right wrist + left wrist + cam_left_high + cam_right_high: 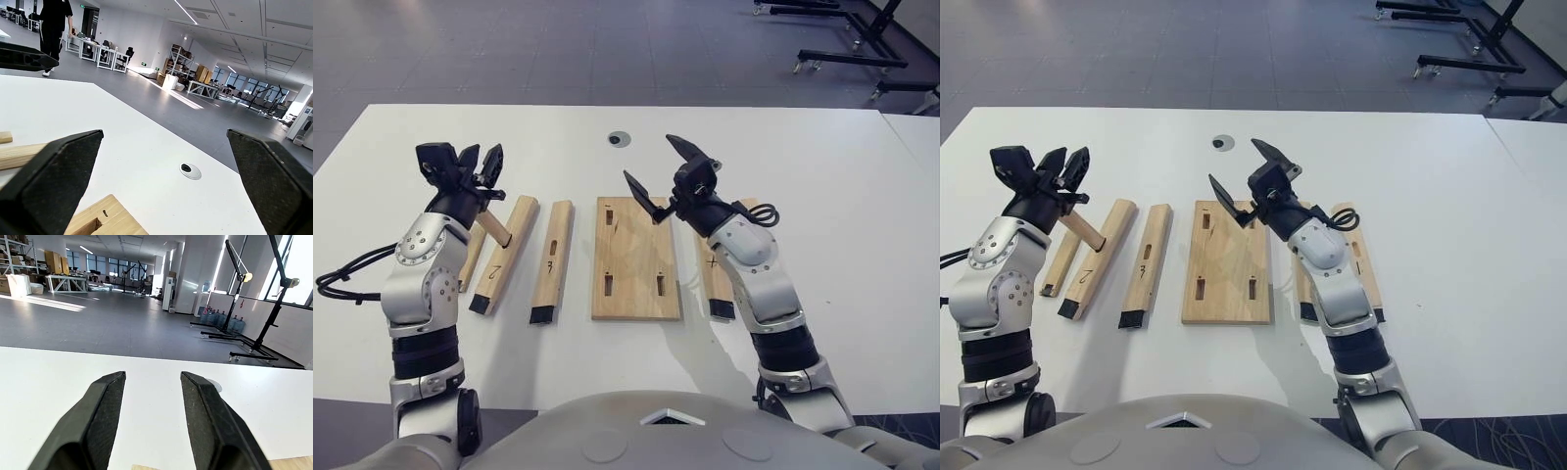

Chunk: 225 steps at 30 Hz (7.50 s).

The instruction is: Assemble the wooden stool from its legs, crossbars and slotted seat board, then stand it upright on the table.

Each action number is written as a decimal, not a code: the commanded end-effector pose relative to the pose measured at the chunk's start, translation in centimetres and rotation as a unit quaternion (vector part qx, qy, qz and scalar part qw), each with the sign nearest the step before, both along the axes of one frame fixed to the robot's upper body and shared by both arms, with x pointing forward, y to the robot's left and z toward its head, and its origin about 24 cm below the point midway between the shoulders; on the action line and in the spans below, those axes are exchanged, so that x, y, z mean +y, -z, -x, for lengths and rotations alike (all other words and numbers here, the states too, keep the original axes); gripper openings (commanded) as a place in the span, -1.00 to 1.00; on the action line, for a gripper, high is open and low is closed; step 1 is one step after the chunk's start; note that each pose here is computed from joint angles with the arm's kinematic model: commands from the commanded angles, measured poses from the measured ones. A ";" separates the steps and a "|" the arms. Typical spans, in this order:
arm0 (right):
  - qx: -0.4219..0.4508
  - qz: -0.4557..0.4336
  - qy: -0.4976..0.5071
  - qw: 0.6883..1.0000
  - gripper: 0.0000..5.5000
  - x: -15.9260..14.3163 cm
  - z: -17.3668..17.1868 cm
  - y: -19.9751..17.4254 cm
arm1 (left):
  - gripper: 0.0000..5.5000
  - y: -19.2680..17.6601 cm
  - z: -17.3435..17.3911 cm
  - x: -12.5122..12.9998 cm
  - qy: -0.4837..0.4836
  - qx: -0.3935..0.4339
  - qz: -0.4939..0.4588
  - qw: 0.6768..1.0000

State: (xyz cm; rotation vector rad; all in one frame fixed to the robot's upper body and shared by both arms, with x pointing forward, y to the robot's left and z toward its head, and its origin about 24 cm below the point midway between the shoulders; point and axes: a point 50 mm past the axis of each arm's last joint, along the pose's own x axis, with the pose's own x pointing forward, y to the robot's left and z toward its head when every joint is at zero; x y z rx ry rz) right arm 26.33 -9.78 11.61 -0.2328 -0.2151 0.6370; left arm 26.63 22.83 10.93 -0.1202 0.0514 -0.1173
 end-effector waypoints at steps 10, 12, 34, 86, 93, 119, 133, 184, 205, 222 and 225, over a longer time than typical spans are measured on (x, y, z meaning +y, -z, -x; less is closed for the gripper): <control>-0.003 0.000 0.004 1.000 0.69 0.0 -0.4 0.1 | -0.26 1.0 0.0 -1.6 0.035 0.029 0.039 0.998; -0.005 -0.001 0.007 1.000 0.69 -0.1 -0.5 0.1 | -0.26 0.0 -0.1 -1.8 0.046 0.008 0.046 0.998; -0.006 -0.005 0.010 1.000 0.69 -0.2 -1.0 0.3 | -0.26 0.5 -0.6 -0.2 0.056 0.016 0.045 0.997; 0.003 0.003 0.059 0.998 0.69 -2.1 0.2 0.8 | 0.40 5.0 12.7 3.0 0.050 0.126 0.003 0.991; 0.005 0.004 0.058 0.998 0.69 -2.2 0.3 0.7 | 0.55 7.3 12.5 2.4 0.068 0.194 -0.030 0.978; 0.005 -0.005 0.057 0.998 0.69 -2.3 -0.1 0.2 | -0.25 9.5 11.4 2.9 0.087 0.213 -0.036 0.972; 0.216 -0.291 -0.218 0.906 0.69 -6.1 -0.8 -2.9 | -0.26 1.1 5.7 -2.2 0.212 -0.030 0.131 0.968; 0.177 -0.412 -0.453 0.770 -0.25 -4.3 -2.0 -7.9 | 0.03 -0.6 4.4 -5.8 0.507 0.012 0.227 0.832; 0.012 -0.131 -0.341 0.931 -0.25 -9.2 -6.2 -10.5 | 0.18 1.8 4.7 -4.6 0.351 0.036 0.269 0.896; 0.060 -0.055 -0.376 0.923 -0.25 -10.6 -7.2 -8.8 | 0.18 2.9 4.1 -3.5 0.302 0.041 0.264 0.915; 0.062 -0.058 -0.374 0.923 -0.25 -10.9 -7.3 -8.5 | 0.18 3.1 4.1 -3.5 0.304 0.042 0.264 0.915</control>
